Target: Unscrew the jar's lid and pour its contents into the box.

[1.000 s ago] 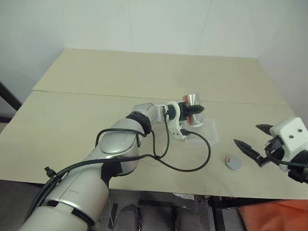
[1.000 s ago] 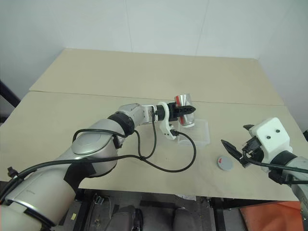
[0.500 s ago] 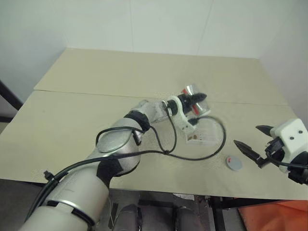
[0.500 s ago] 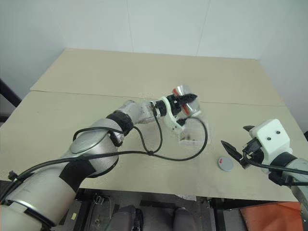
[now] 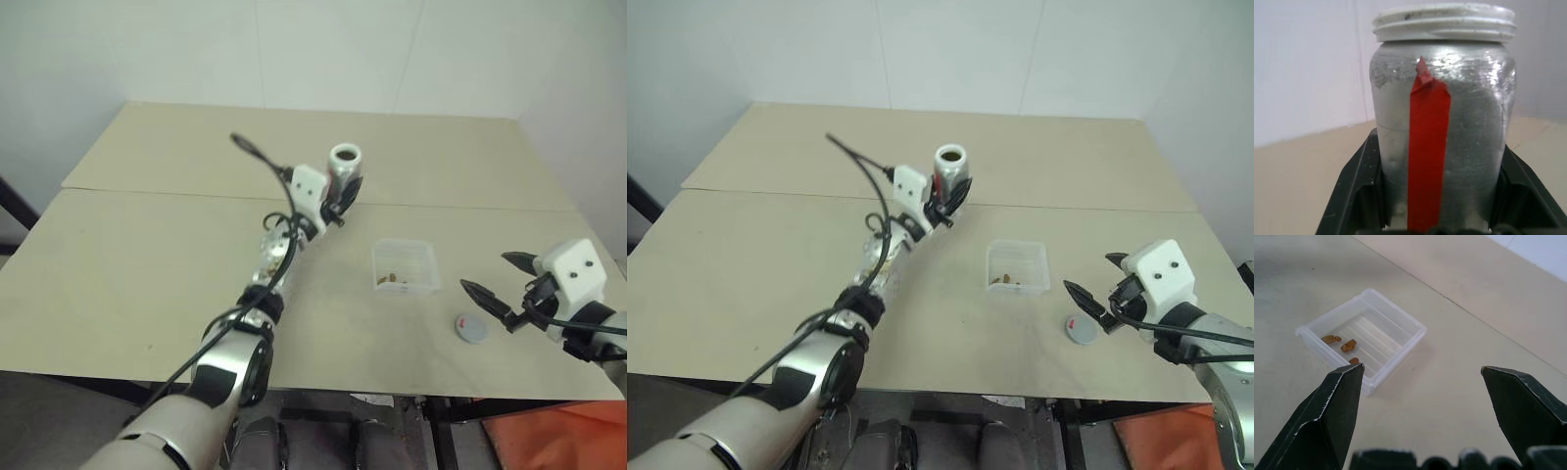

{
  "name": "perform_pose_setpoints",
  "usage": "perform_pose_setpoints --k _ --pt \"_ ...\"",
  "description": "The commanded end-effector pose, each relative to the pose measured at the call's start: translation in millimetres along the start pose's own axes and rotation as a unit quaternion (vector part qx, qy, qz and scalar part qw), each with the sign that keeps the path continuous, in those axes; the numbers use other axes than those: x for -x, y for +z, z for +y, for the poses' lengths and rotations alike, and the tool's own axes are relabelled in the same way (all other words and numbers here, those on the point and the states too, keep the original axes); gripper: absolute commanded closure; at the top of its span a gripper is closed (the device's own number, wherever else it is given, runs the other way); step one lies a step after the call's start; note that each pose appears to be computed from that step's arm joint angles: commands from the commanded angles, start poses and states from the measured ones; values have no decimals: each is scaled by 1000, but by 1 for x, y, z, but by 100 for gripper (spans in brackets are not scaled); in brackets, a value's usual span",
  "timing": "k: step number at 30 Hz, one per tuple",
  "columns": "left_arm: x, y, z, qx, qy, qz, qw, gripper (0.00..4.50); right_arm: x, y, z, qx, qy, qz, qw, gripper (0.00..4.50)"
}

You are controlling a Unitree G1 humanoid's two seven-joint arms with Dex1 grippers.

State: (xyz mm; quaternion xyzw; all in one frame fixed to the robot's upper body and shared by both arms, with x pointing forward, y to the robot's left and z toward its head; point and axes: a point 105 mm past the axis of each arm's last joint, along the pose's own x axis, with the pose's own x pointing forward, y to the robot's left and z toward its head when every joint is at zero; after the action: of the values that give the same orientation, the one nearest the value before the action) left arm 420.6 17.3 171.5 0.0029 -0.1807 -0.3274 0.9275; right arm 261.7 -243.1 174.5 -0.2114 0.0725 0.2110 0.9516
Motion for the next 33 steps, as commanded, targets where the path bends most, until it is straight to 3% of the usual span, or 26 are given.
perform_pose_setpoints --k 1,10,18,26,33 --pt "2 7 -18 -47 -35 -13 998 246 -4 5 -3 20 -1 -17 1000 6" --pt "27 -37 -26 -10 18 64 998 246 -14 2 -1 20 3 -28 999 6" --pt "38 -56 -29 11 10 95 995 246 -8 -5 2 26 0 -15 1000 6" --pt "42 -53 -26 18 17 90 996 2 -7 -8 2 29 -4 -10 1000 0" --pt "47 -45 -27 24 33 74 996 2 -11 -8 1 40 0 -8 999 0"
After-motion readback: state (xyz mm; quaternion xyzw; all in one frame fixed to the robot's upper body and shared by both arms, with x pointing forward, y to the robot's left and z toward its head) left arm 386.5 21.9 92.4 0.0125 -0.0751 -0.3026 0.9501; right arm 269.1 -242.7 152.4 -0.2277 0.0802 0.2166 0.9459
